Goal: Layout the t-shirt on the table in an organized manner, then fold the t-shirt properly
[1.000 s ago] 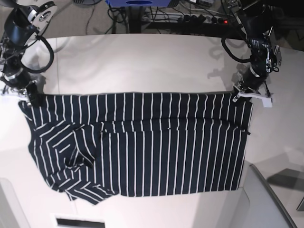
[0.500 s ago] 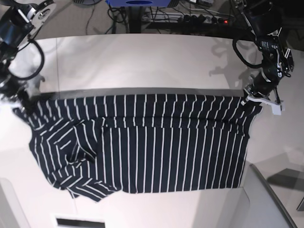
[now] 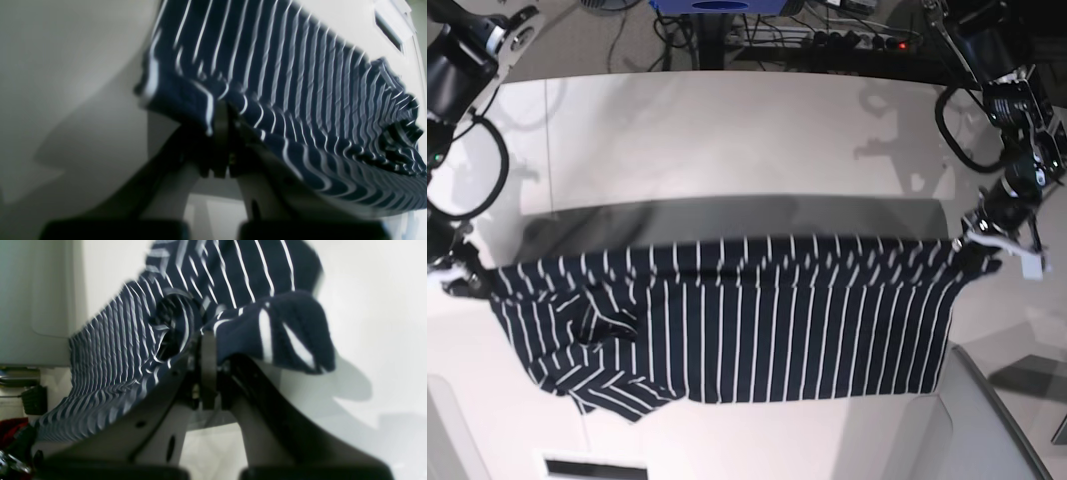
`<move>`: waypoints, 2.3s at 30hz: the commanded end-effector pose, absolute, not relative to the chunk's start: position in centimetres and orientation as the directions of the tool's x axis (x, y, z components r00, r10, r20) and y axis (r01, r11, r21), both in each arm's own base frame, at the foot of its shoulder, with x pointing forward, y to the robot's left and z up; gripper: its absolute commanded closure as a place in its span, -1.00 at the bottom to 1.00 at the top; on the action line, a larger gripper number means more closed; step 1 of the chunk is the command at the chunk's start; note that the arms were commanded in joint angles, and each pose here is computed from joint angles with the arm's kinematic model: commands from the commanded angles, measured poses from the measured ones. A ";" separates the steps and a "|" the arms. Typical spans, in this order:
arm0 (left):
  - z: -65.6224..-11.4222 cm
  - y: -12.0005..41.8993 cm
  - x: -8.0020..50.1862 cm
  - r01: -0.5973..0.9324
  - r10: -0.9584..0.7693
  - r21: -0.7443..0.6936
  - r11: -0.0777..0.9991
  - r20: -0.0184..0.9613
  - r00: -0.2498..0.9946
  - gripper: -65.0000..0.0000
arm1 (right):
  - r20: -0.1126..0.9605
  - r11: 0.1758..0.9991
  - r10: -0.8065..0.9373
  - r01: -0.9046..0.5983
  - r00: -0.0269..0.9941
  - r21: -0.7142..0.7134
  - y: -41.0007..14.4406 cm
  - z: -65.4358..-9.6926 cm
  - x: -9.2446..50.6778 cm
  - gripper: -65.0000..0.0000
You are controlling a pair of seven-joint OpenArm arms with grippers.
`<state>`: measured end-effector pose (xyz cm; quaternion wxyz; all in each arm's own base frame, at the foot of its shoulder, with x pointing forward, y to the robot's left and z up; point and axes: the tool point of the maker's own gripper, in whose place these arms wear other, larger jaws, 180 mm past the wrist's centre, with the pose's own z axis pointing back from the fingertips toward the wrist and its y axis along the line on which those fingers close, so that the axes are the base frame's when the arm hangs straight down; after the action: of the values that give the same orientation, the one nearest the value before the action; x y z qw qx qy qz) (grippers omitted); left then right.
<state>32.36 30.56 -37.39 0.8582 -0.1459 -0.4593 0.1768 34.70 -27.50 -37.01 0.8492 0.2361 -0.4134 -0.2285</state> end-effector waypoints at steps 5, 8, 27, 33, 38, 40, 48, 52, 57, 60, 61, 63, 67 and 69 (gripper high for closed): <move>-34.6 31.5 33.3 -0.145 0.409 -0.388 0.910 0.785 0.465 1.00 | 0.661 0.816 -0.545 0.147 0.515 0.559 -28.7 -33.7 35.9 1.00; -35.0 31.4 33.1 -0.149 0.410 -0.387 0.910 0.779 0.474 1.00 | 0.660 0.819 -0.542 0.151 0.519 0.554 -28.7 -33.9 35.7 1.00; -35.8 33.1 30.7 -0.210 0.432 -0.377 0.902 0.769 0.471 1.00 | 0.618 0.817 -0.538 0.174 0.573 0.550 -28.3 -35.7 34.0 1.00; -37.7 33.3 28.1 -0.239 0.432 -0.360 0.902 0.737 0.519 1.00 | 0.581 0.817 -0.536 0.204 0.613 0.539 -28.2 -37.7 31.6 1.00; -38.8 33.1 26.8 -0.246 0.429 -0.351 0.903 0.719 0.547 1.00 | 0.569 0.816 -0.538 0.216 0.622 0.536 -28.2 -38.4 30.8 1.00; -37.7 33.4 27.7 -0.234 0.420 -0.349 0.907 0.739 0.526 1.00 | 0.588 0.819 -0.533 0.198 0.609 0.538 -28.1 -37.4 31.8 1.00; -34.5 33.4 29.8 -0.193 0.378 -0.326 0.926 0.797 0.470 1.00 | 0.643 0.844 -0.494 0.143 0.585 0.518 -28.1 -34.2 34.0 1.00; -38.1 33.3 27.7 -0.244 0.431 -0.356 0.902 0.732 0.527 1.00 | 0.598 0.830 -0.516 0.183 0.613 0.527 -28.1 -36.7 32.0 1.00; -39.4 33.4 26.4 -0.262 0.442 -0.356 0.897 0.704 0.556 1.00 | 0.572 0.828 -0.518 0.206 0.636 0.521 -28.1 -38.0 30.4 1.00; -39.6 33.4 26.0 -0.264 0.441 -0.354 0.897 0.701 0.561 1.00 | 0.557 0.827 -0.519 0.218 0.648 0.518 -28.0 -38.8 29.5 1.00; -39.7 33.4 26.0 -0.266 0.443 -0.355 0.896 0.699 0.562 1.00 | 0.552 0.827 -0.521 0.223 0.651 0.517 -28.0 -39.0 29.2 1.00; -40.2 33.5 25.3 -0.273 0.442 -0.348 0.897 0.688 0.575 1.00 | 0.544 0.827 -0.521 0.231 0.657 0.513 -28.1 -39.4 28.6 1.00; -40.6 33.5 24.5 -0.278 0.440 -0.341 0.898 0.680 0.587 1.00 | 0.526 0.827 -0.521 0.247 0.672 0.504 -28.2 -40.3 27.3 1.00; -40.8 33.5 24.1 -0.281 0.439 -0.337 0.899 0.675 0.594 1.00 | 0.523 0.827 -0.525 0.257 0.671 0.500 -28.3 -40.7 26.7 1.00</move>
<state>23.29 32.17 -42.37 0.8960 -0.1127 -0.3766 0.2066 25.97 -26.98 -41.98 0.8979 0.2091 -0.3175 -0.2219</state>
